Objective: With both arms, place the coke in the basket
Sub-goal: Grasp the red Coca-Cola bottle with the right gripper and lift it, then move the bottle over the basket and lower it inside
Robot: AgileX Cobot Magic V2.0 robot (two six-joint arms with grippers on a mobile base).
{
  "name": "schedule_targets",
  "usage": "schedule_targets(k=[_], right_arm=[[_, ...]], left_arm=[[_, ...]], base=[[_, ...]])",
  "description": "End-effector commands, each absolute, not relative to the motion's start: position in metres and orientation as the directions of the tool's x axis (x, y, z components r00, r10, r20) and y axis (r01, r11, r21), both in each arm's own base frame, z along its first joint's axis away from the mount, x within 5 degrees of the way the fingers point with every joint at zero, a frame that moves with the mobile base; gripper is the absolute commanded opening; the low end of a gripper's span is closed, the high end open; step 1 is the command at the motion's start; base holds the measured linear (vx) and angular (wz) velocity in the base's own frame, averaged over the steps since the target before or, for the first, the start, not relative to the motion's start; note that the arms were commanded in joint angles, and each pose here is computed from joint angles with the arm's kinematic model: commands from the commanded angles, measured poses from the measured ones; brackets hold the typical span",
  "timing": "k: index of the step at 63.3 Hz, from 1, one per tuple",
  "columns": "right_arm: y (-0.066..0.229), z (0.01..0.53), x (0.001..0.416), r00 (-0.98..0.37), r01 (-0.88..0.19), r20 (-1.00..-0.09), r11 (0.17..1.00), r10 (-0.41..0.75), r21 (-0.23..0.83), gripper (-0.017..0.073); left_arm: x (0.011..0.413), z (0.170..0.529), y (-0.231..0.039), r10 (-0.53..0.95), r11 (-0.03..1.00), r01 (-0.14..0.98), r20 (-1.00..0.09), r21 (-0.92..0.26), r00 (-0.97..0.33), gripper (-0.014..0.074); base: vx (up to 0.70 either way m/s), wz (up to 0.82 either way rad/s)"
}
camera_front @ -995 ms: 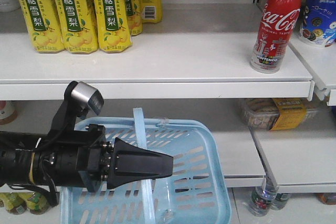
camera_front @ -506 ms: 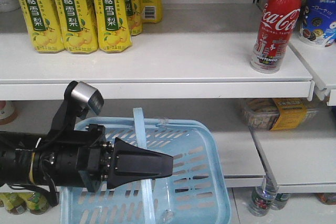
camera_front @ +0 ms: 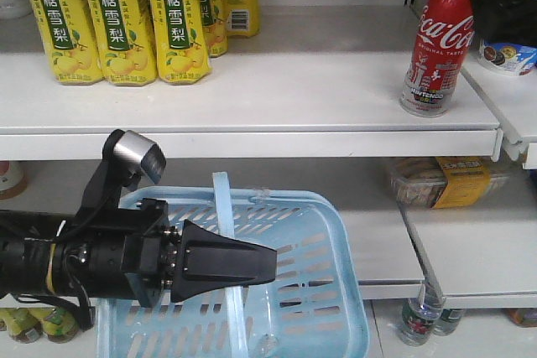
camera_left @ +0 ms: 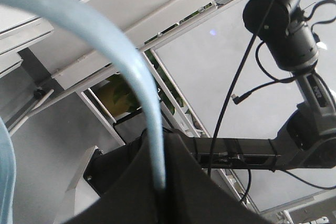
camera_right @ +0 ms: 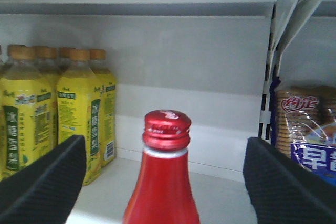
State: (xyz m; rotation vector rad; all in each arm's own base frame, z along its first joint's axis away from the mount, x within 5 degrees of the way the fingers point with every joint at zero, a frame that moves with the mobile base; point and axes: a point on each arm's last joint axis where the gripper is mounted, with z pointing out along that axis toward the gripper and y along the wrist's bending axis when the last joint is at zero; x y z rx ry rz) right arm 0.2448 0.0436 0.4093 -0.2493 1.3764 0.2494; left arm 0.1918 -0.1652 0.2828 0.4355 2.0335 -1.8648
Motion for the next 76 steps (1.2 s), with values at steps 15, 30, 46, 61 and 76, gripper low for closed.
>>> schedule_targets(k=[15,30,46,61,76], right_arm=[[0.048,0.428,0.281,0.185,-0.348,-0.975,0.936,0.123,0.052,0.0467],[0.049,0.432,0.275,0.191,-0.352,-0.978,0.936,0.089,0.017,-0.0017],[0.050,0.450,0.215,0.214,-0.420,-0.974,0.907,0.069,-0.028,-0.0006],[0.062,0.455,0.137,0.161,-0.615,-0.986,0.785,0.033,-0.074,-0.0005],[0.076,0.441,0.132,-0.043,-0.763,-0.997,0.643,0.059,0.071,-0.0005]], left_arm=[[0.176,0.312,-0.164,0.018,-0.149,0.471,-0.479,-0.869,-0.878,-0.0006],[0.176,0.312,-0.164,0.018,-0.149,0.471,-0.479,-0.869,-0.878,-0.0006],[0.176,0.312,-0.164,0.018,-0.149,0.471,-0.479,-0.869,-0.878,-0.0006],[0.176,0.312,-0.164,0.018,-0.149,0.471,-0.479,-0.869,-0.878,-0.0006],[0.176,0.312,-0.164,0.018,-0.149,0.471,-0.479,-0.869,-0.878,-0.0006]], base=[[0.00,0.00],[0.00,0.00],[0.00,0.00],[0.00,0.00],[0.00,0.00]])
